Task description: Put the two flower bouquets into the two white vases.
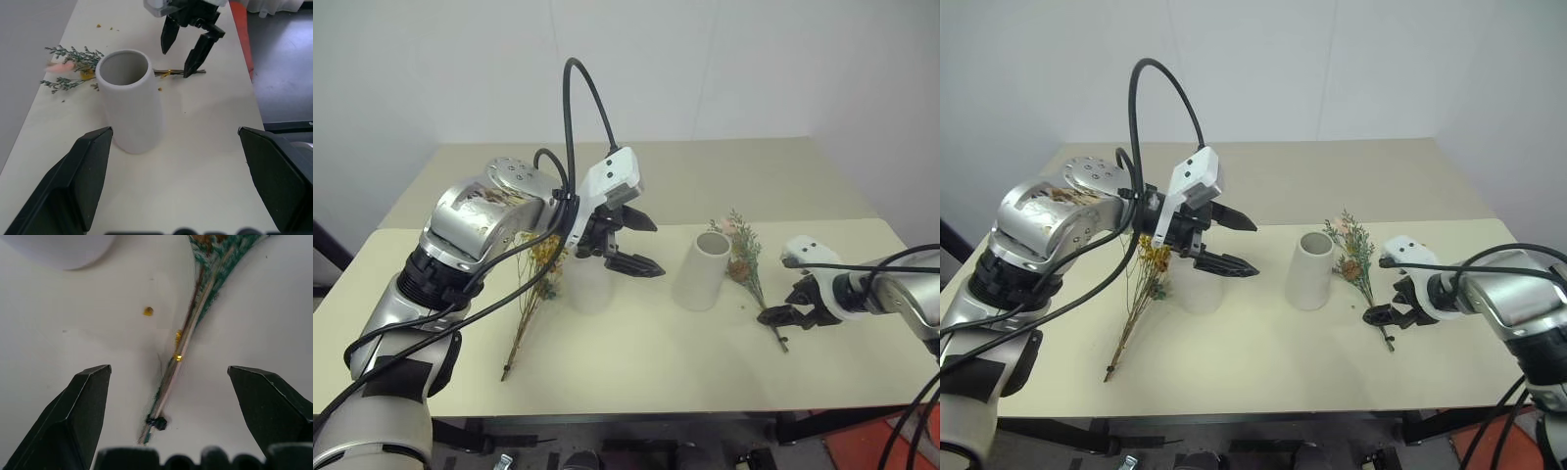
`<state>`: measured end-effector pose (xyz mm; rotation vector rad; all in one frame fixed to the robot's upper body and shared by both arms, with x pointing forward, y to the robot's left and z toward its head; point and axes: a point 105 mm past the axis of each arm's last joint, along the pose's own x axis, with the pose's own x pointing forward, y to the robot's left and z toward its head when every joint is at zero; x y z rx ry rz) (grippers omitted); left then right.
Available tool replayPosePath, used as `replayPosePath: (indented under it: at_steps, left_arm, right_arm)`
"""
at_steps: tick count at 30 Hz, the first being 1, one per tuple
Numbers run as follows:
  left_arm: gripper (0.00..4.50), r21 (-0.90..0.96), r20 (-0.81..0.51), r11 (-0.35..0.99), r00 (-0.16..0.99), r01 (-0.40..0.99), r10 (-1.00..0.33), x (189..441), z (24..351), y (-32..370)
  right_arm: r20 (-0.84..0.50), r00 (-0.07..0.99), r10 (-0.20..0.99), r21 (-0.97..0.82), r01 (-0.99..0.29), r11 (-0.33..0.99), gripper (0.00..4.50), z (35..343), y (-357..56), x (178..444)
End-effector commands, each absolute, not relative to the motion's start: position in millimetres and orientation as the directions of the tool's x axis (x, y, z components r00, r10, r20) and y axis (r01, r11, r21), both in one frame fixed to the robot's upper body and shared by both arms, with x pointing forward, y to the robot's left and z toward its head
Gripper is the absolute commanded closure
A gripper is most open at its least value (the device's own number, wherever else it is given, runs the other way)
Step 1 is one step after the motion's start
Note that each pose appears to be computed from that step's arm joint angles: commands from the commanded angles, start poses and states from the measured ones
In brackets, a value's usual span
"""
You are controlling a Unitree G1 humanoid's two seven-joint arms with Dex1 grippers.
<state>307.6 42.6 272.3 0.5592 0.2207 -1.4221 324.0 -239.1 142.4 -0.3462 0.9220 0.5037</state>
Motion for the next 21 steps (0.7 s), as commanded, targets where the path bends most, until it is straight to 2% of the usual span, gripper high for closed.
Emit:
replayPosePath:
  at_steps: [1,3,7,13,17,18,21]
  left_arm:
    - [0.02,0.282,-0.448,0.027,0.156,0.959,-0.880,304.2,286.5,39.2]
    - [0.02,0.286,-0.448,0.027,0.158,0.958,-0.880,304.4,286.7,39.0]
    - [0.00,0.294,-0.452,0.035,0.171,0.955,-0.876,305.9,285.7,40.9]
    - [0.00,0.298,-0.452,0.038,0.176,0.954,-0.874,305.9,285.8,43.1]
    - [0.00,0.308,-0.451,0.039,0.182,0.951,-0.874,307.2,286.0,43.4]
    - [0.00,0.309,-0.451,0.039,0.183,0.950,-0.874,307.5,285.9,43.5]
    - [0.00,0.319,-0.452,0.033,0.183,0.947,-0.873,307.9,285.8,43.7]
  right_arm:
    - [-0.823,0.518,0.232,-0.103,-0.538,0.837,0.00,139.5,-244.1,336.6]
    - [-0.829,0.511,0.226,-0.101,-0.534,0.839,0.00,132.7,-244.9,341.0]
    - [-0.832,0.519,0.198,-0.150,-0.554,0.819,0.89,126.8,-245.1,345.6]
    - [-0.818,0.531,0.219,-0.167,-0.584,0.794,2.95,130.0,-238.9,344.4]
    - [-0.811,0.548,0.206,-0.164,-0.550,0.819,4.30,131.0,-242.5,345.5]
    - [-0.808,0.554,0.201,-0.159,-0.534,0.830,4.45,131.5,-243.9,346.0]
    - [-0.789,0.580,0.204,-0.123,-0.474,0.872,4.45,137.1,-247.1,348.4]
